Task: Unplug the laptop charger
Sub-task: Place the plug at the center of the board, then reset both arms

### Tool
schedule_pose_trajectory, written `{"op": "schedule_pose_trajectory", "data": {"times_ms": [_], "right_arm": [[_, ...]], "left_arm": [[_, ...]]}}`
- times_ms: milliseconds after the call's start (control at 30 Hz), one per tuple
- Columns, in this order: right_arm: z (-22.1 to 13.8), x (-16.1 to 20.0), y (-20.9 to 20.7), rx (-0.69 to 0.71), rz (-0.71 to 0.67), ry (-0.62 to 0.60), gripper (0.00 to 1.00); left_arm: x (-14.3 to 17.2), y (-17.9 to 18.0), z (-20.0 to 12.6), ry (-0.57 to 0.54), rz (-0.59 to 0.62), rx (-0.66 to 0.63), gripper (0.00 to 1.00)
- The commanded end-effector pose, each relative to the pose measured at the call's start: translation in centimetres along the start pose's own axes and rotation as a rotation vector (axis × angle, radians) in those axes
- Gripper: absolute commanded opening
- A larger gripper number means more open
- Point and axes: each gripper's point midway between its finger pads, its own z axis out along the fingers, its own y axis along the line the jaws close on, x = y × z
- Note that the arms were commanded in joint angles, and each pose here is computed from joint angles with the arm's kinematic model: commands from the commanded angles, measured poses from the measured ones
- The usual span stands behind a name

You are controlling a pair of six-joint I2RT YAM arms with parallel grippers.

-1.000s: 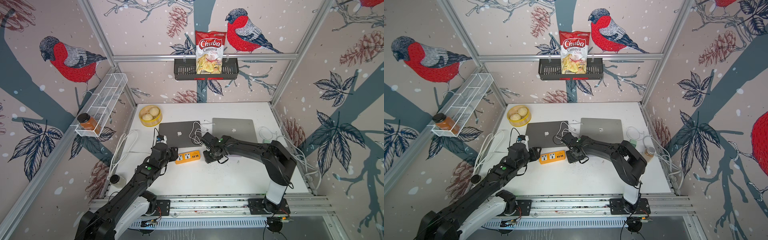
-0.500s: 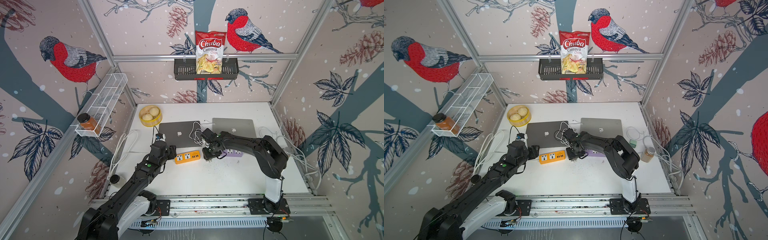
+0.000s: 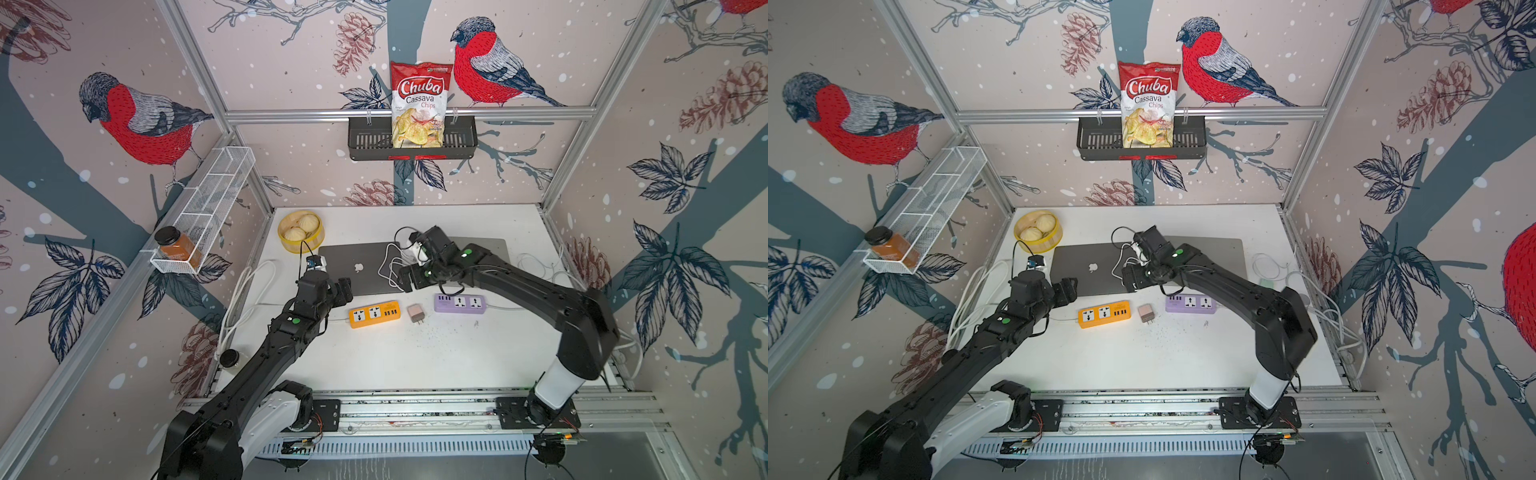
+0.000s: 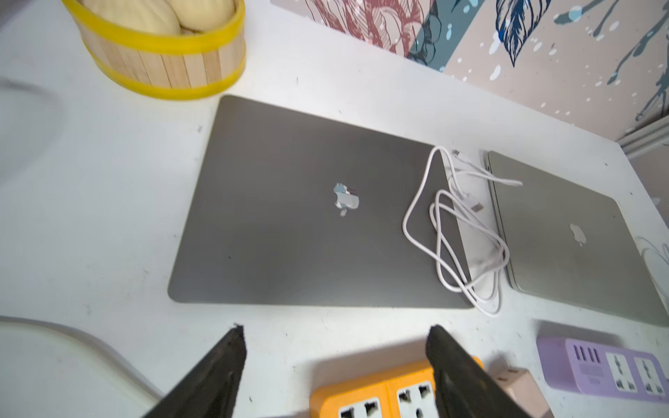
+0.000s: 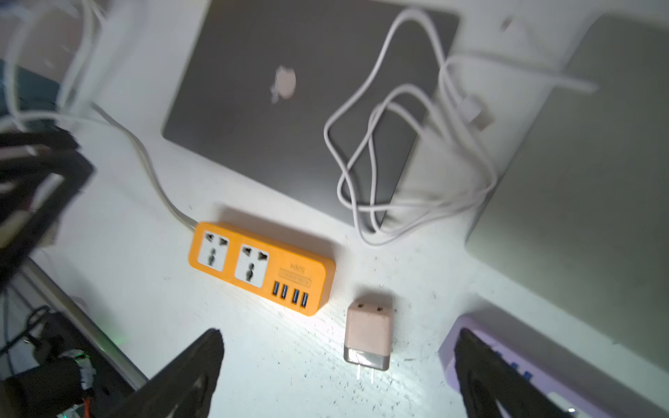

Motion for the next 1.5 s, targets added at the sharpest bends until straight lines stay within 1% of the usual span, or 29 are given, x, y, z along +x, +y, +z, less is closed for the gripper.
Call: {"op": "schedule_pose_trajectory", "data": {"times_ms": [0,67,133,200,267,333,367,467,533,600,667,767,833,900,933,1000,1067,1100,1167,1200,1233,1267,1300,1367,1467], "right_arm": [[-4.5,-4.8,-1.6,-0.072,-0.022,-0.202,1.0],[-8.1,-6.7,-4.8,-0.093,0.022,-0.325,1.0],[-11.7,-7.8,-8.3,-0.093,0.071,-0.46,1.0],[-14.6,-7.3,-12.7,-0.031,0.127,-0.603,1.0],[-16.3,-5.7,-16.3,0.047,0.161,-0.704,1.0],[-17.2,-3.9,-19.1,0.128,0.174,-0.775,1.0],[-17.0,-2.9,-20.1,0.169,0.173,-0.79,1.0],[-16.1,-0.8,-21.1,0.266,0.052,-0.821,1.0],[-16.0,0.4,-22.2,0.331,0.059,-0.866,1.0],[-16.1,1.4,-24.0,0.404,0.116,-0.905,1.0],[-15.6,2.3,-25.6,0.464,0.136,-0.908,1.0],[-14.1,3.9,-28.0,0.55,0.148,-0.857,1.0],[-13.0,4.6,-29.3,0.572,0.157,-0.839,1.0],[-12.6,5.2,-30.0,0.583,0.147,-0.869,1.0],[-11.7,5.7,-30.5,0.591,0.131,-0.852,1.0],[-10.9,6.3,-31.0,0.614,0.094,-0.826,1.0],[-10.9,6.8,-30.9,0.613,0.074,-0.87,1.0],[-10.9,7.1,-30.8,0.608,0.068,-0.888,1.0],[-10.0,8.1,-30.7,0.593,0.057,-0.882,1.0],[-10.2,7.9,-30.5,0.588,0.038,-0.924,1.0],[-10.0,8.2,-30.5,0.586,0.042,-0.911,1.0],[-9.4,8.2,-31.0,0.591,0.057,-0.856,1.0],[-9.4,8.0,-31.0,0.602,0.059,-0.852,1.0],[-10.2,8.0,-30.7,0.617,0.05,-0.917,1.0],[-9.7,8.2,-31.4,0.653,0.079,-0.865,1.0]], "left_arm": [[-4.3,1.5,-0.9,-0.152,0.047,-0.12,0.96],[-6.2,2.9,-1.6,-0.239,0.07,-0.211,0.96],[-7.2,4.1,-2.0,-0.312,0.12,-0.292,0.97],[-7.1,5.5,-1.9,-0.378,0.184,-0.364,0.96],[-6.6,6.2,-2.0,-0.458,0.243,-0.383,0.96],[-5.6,7.1,-2.3,-0.523,0.267,-0.397,0.96],[-5.1,7.4,-2.6,-0.567,0.269,-0.388,0.96],[-4.6,7.4,-3.1,-0.671,0.272,-0.323,0.96],[-4.4,7.8,-2.1,-0.656,0.266,-0.319,0.96],[-4.2,8.2,-0.3,-0.614,0.27,-0.323,0.96],[-3.8,7.8,1.0,-0.596,0.289,-0.301,0.96],[-3.8,6.7,2.1,-0.582,0.337,-0.242,0.96],[-3.8,7.0,2.2,-0.599,0.341,-0.243,0.96],[-3.4,7.2,2.0,-0.626,0.343,-0.225,0.96],[-3.2,7.4,1.9,-0.636,0.34,-0.224,0.96],[-2.8,7.8,1.7,-0.649,0.324,-0.228,0.96],[-2.7,7.9,1.8,-0.661,0.329,-0.222,0.97],[-2.5,7.8,1.9,-0.65,0.331,-0.218,0.96],[-2.6,7.8,2.2,-0.634,0.33,-0.214,0.97],[-2.7,7.8,2.5,-0.63,0.333,-0.223,0.97],[-2.7,7.9,2.9,-0.617,0.331,-0.228,0.97],[-2.7,8.1,3.2,-0.601,0.323,-0.234,0.97],[-2.8,8.2,3.3,-0.602,0.321,-0.236,0.97],[-2.9,8.3,3.2,-0.603,0.317,-0.245,0.97],[-2.9,8.5,3.3,-0.6,0.313,-0.252,0.97]]}}
